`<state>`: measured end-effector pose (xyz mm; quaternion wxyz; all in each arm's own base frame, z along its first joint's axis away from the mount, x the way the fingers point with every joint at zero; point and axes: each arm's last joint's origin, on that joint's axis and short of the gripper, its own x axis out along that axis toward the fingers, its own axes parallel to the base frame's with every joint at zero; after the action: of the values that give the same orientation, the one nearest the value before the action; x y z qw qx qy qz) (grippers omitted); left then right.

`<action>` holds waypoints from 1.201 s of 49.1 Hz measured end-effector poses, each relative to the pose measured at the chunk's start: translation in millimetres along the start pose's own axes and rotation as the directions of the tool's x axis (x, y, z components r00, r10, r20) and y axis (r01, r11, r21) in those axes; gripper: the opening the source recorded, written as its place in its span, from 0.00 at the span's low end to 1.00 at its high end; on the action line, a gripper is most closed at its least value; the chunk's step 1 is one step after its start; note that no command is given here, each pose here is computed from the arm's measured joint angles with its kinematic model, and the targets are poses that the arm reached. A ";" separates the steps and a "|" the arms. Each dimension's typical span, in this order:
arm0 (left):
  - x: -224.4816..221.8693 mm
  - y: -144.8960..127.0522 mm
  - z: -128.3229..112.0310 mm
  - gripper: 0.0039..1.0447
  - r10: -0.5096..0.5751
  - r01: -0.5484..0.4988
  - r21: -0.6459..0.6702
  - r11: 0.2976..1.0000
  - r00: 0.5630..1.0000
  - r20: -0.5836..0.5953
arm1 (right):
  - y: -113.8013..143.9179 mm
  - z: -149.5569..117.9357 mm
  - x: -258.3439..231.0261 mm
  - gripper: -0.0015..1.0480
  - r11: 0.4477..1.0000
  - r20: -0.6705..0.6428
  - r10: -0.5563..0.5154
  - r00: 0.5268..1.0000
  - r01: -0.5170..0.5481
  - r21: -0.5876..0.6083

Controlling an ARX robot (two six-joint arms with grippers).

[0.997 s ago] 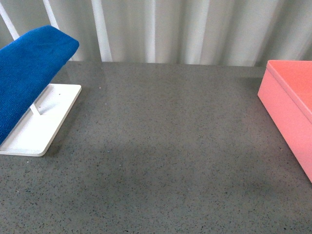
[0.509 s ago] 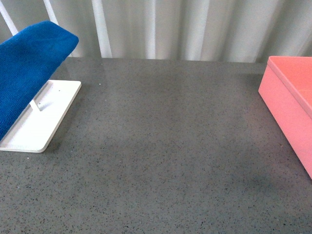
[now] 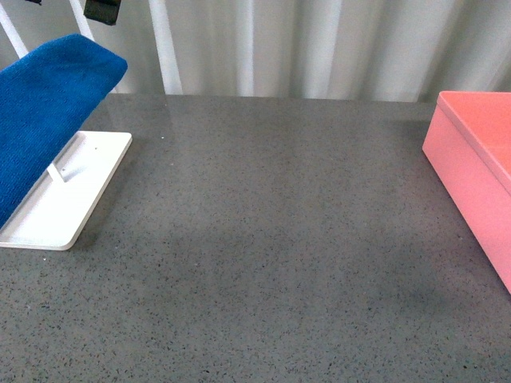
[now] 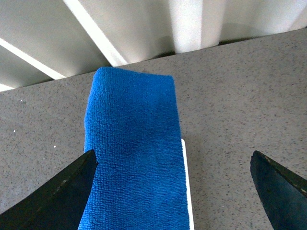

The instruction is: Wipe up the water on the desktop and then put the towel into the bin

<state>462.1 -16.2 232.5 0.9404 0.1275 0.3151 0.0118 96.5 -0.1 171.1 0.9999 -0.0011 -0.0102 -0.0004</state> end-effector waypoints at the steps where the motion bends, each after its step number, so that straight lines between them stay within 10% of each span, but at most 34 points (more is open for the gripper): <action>1: 2.0 1.7 -1.3 0.94 0.005 -0.005 0.001 1.000 1.000 -0.005 | 0.0 0.0 0.0 0.93 1.000 0.000 0.000 1.000 0.000 0.000; 50: 61.9 15.3 -43.3 0.94 0.032 -0.030 0.019 0.999 0.994 -0.108 | 0.0 0.0 0.0 0.93 1.000 0.000 0.000 1.000 0.000 0.000; 59: 64.9 14.8 -45.8 0.66 0.050 -0.047 0.028 0.999 0.992 -0.115 | 0.0 0.0 0.0 0.93 1.000 0.000 0.000 1.000 0.000 0.000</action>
<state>487.7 15.3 162.7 0.9184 0.1459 0.3659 0.0380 96.5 -0.1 171.1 0.9999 -0.0013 -0.0102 -0.0004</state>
